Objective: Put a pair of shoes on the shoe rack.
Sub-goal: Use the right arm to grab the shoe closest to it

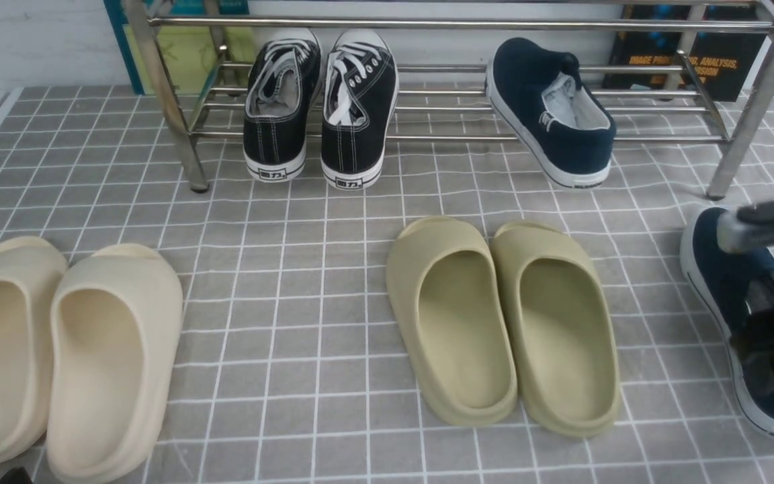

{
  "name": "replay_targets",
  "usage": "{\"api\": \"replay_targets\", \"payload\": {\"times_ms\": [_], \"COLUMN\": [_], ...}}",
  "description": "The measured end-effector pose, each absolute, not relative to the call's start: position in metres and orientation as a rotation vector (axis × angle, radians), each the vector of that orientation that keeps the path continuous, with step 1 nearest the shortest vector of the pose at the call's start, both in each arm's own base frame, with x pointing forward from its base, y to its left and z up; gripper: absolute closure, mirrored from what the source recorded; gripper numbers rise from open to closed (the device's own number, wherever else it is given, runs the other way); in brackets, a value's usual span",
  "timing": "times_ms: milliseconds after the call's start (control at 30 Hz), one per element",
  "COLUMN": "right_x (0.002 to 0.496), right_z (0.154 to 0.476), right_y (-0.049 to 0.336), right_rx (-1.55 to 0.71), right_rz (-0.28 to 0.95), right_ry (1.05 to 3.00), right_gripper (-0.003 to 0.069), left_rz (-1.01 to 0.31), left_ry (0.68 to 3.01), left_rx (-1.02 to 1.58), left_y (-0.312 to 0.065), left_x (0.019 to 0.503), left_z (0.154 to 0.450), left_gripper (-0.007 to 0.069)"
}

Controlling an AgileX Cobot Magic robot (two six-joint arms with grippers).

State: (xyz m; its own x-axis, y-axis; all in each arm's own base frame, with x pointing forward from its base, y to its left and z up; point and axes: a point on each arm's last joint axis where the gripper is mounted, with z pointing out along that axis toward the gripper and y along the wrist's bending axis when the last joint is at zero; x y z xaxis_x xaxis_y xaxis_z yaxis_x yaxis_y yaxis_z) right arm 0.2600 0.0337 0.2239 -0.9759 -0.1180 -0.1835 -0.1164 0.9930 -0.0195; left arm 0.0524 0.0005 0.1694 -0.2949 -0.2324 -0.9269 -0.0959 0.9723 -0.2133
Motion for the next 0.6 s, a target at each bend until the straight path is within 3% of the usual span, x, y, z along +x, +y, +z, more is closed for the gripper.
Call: {"api": "replay_targets", "payload": {"times_ms": [200,300,400,567,600], "right_x": [0.273,0.278,0.279,0.281,0.281], "right_z": [0.197,0.185,0.180,0.195,0.203], "right_y": [0.033,0.033,0.032,0.033,0.033], "right_rx": [-0.172,-0.180,-0.199,-0.190,-0.190], "right_rz": [-0.025,-0.033,-0.056,-0.059,-0.061], "right_ry": [2.946,2.967,2.984,3.010,3.019], "right_gripper": [0.0168,0.0221,0.0342,0.0613,0.0622], "left_rz": [-0.136,-0.136,-0.136,-0.136,-0.136], "left_ry": [1.872,1.872,1.872,1.872,1.872], "left_rx": [-0.239,-0.239,-0.239,-0.239,-0.239], "left_y": [0.001,0.001,0.001,0.001,0.001], "left_x": [0.052,0.052,0.052,0.052,0.052], "left_z": [0.169,0.169,0.169,0.169,0.169], "left_gripper": [0.0388,0.0388,0.0388,0.0386,0.0386]}}
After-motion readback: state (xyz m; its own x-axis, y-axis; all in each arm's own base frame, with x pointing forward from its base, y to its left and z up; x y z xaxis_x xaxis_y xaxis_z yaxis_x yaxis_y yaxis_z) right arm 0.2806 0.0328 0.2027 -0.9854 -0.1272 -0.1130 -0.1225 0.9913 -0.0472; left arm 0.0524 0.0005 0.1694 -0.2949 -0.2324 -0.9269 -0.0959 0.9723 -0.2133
